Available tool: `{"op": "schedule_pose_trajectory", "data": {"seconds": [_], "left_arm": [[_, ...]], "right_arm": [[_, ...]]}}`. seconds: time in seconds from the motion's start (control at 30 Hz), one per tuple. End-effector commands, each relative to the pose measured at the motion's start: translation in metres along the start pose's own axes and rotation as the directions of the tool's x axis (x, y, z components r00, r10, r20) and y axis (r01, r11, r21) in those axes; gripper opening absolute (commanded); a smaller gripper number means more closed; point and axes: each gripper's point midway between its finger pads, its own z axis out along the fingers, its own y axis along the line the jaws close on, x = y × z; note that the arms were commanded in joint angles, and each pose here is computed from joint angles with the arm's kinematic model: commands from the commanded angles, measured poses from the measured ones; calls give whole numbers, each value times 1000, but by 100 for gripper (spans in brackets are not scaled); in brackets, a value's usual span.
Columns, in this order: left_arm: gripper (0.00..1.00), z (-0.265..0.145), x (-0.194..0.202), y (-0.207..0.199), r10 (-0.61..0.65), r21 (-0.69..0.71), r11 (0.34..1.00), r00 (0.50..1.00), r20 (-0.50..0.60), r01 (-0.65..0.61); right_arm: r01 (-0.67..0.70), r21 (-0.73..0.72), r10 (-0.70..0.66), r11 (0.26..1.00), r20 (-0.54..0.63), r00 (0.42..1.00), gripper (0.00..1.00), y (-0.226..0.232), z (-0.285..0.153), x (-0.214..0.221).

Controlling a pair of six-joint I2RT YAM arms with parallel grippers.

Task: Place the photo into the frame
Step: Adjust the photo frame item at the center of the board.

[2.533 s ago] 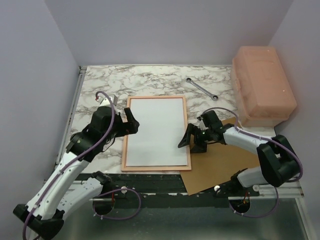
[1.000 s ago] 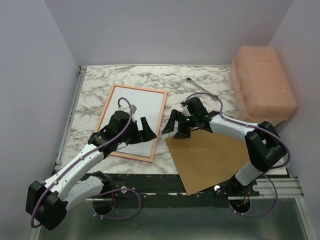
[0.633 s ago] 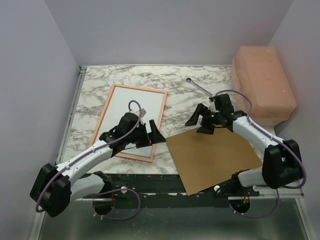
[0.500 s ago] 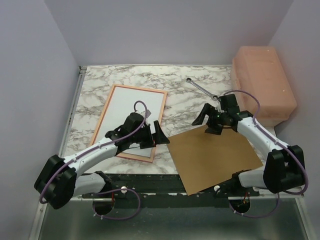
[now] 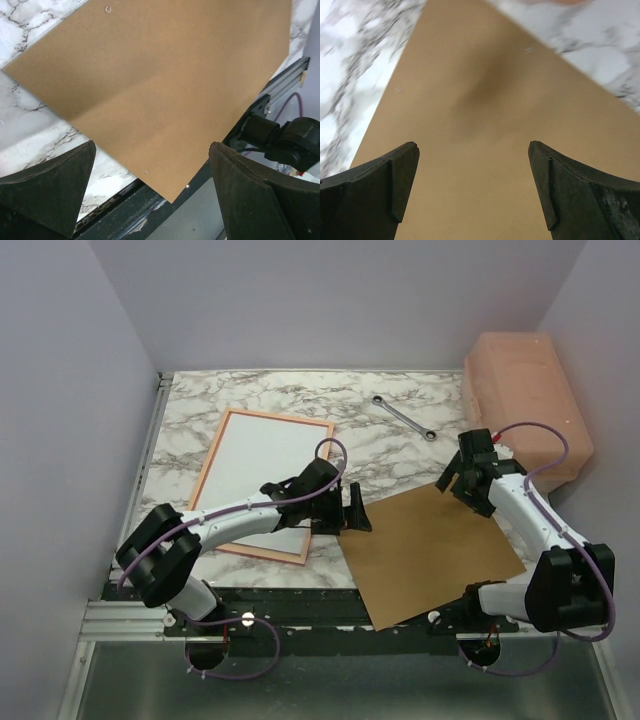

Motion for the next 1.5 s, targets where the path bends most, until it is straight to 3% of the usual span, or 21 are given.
{"op": "schedule_pose_trajectory", "data": {"seconds": [0.0, 0.17, 0.37, 0.83, 1.03, 1.47], "left_arm": [[99, 8, 4, 23, -14, -131, 991, 1000, 5, 14], [98, 14, 8, 37, -25, -189, 982, 1000, -11, 22], [98, 22, 12, 49, -49, -236, 971, 998, -33, 39], [99, 51, 7, 48, -78, -222, 973, 996, -53, 64], [99, 48, -6, 35, -69, -149, 986, 998, 6, 70], [99, -3, -41, -12, 8, 12, 1000, 986, 166, -10]], "right_arm": [[-84, 220, 65, 972, 91, 994, 100, -43, 12, -22], [-97, 264, 92, 960, 31, 995, 100, -55, 40, -26], [-142, 136, 144, 981, -6, 990, 100, -45, 56, -23], [-167, -15, 158, 986, -254, 954, 100, -19, 81, 46], [-185, -81, 145, 979, -354, 924, 100, -10, 83, 74], [-237, -266, 87, 934, -474, 876, 100, 16, 64, 102]]}}
